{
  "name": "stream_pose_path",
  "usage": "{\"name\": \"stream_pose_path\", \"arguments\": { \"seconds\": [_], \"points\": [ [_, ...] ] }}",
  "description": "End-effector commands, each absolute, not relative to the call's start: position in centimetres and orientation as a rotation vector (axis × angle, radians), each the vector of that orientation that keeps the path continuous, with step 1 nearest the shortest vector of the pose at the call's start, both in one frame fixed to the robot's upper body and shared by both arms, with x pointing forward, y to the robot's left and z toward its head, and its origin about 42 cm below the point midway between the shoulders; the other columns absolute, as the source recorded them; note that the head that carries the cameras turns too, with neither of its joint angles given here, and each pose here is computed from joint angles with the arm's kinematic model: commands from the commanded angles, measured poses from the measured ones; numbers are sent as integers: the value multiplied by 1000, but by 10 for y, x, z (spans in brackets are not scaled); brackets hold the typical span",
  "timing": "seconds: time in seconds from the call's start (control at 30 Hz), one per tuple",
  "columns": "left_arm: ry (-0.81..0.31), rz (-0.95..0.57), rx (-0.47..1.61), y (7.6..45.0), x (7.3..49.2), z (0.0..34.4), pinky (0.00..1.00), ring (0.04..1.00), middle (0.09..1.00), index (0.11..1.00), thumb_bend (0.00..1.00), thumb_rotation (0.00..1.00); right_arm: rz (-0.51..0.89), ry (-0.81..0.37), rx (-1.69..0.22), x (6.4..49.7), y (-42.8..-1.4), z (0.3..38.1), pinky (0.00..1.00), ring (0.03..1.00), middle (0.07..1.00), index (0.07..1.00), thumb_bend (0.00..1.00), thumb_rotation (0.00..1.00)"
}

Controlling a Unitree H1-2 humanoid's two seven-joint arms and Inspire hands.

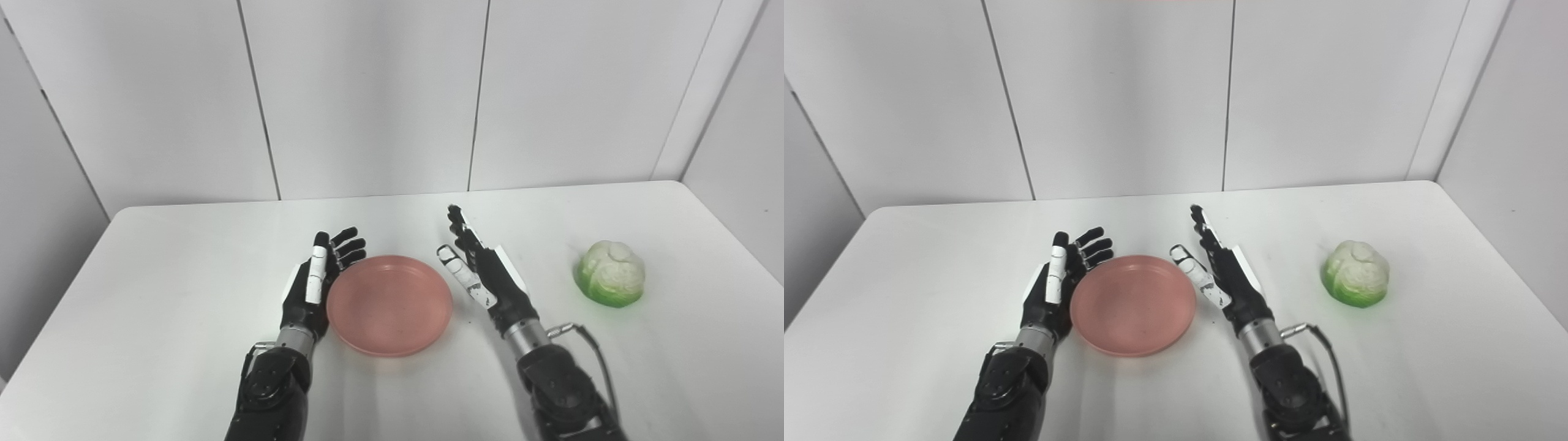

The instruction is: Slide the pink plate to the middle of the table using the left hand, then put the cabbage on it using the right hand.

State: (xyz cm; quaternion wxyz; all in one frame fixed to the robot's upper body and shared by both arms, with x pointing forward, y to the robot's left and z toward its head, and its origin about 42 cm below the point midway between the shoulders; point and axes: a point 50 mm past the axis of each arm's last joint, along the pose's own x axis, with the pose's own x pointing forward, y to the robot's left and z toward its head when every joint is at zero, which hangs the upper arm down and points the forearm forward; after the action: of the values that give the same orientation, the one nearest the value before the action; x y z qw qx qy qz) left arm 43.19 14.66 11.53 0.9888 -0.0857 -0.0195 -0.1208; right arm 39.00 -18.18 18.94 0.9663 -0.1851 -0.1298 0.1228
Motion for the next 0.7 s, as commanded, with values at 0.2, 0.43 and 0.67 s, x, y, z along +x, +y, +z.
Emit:
{"name": "stream_pose_path", "arguments": {
  "seconds": [0.2, 0.43, 0.67],
  "points": [
    [11, -258, -188, 156, 427, 98, 885, 825, 810, 796, 841, 1000, 93, -310, -776, 394, -247, 264, 822, 945, 993, 996, 811, 732],
    [-1, -237, -218, 162, 430, 97, 862, 826, 808, 798, 834, 1000, -64, -294, -1087, 385, -317, 298, 762, 904, 965, 968, 891, 539],
    [-2, -233, -214, 168, 435, 96, 845, 816, 805, 800, 833, 1000, -144, -236, -1209, 379, -351, 303, 784, 908, 951, 966, 943, 561]
  ]
}}
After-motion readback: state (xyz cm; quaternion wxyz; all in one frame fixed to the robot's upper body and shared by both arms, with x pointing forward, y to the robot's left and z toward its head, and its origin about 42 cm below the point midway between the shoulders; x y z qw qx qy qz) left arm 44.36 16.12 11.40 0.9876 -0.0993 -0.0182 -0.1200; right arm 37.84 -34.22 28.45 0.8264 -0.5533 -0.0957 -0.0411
